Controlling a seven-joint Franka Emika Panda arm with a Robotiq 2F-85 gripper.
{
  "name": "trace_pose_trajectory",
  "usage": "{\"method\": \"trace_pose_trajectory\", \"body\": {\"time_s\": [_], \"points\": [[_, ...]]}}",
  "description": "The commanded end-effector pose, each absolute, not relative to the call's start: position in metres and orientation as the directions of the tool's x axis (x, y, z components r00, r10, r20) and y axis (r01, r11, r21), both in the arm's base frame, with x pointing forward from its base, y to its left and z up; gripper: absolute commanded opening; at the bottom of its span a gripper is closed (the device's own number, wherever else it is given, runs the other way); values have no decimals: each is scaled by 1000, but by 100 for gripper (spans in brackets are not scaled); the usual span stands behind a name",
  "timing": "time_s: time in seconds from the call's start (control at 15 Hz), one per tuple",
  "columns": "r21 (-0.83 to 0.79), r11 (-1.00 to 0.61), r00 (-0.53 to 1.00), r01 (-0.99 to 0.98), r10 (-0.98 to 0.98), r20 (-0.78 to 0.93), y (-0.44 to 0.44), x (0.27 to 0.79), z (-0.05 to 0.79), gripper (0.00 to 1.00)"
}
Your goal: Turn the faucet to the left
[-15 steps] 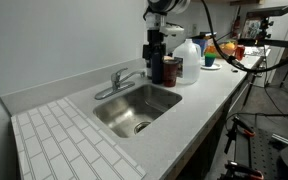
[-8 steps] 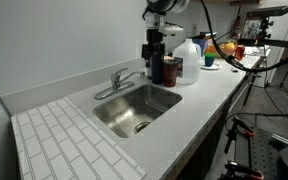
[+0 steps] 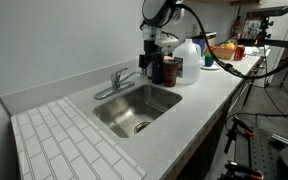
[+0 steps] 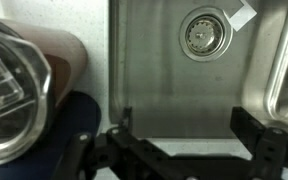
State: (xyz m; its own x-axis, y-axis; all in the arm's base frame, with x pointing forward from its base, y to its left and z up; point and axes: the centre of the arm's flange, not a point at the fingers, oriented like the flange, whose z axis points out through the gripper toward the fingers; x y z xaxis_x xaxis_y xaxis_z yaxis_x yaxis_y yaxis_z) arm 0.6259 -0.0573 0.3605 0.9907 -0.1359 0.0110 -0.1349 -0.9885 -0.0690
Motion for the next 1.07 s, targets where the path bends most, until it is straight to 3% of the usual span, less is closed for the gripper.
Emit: {"method": "trace_pose_trajectory", "body": {"time_s": [0.0, 1.0], "points": [[-93, -991, 994, -97, -102, 50, -42, 647, 352, 100], [-142, -989, 994, 33, 19, 105, 32, 669, 365, 100]]}}
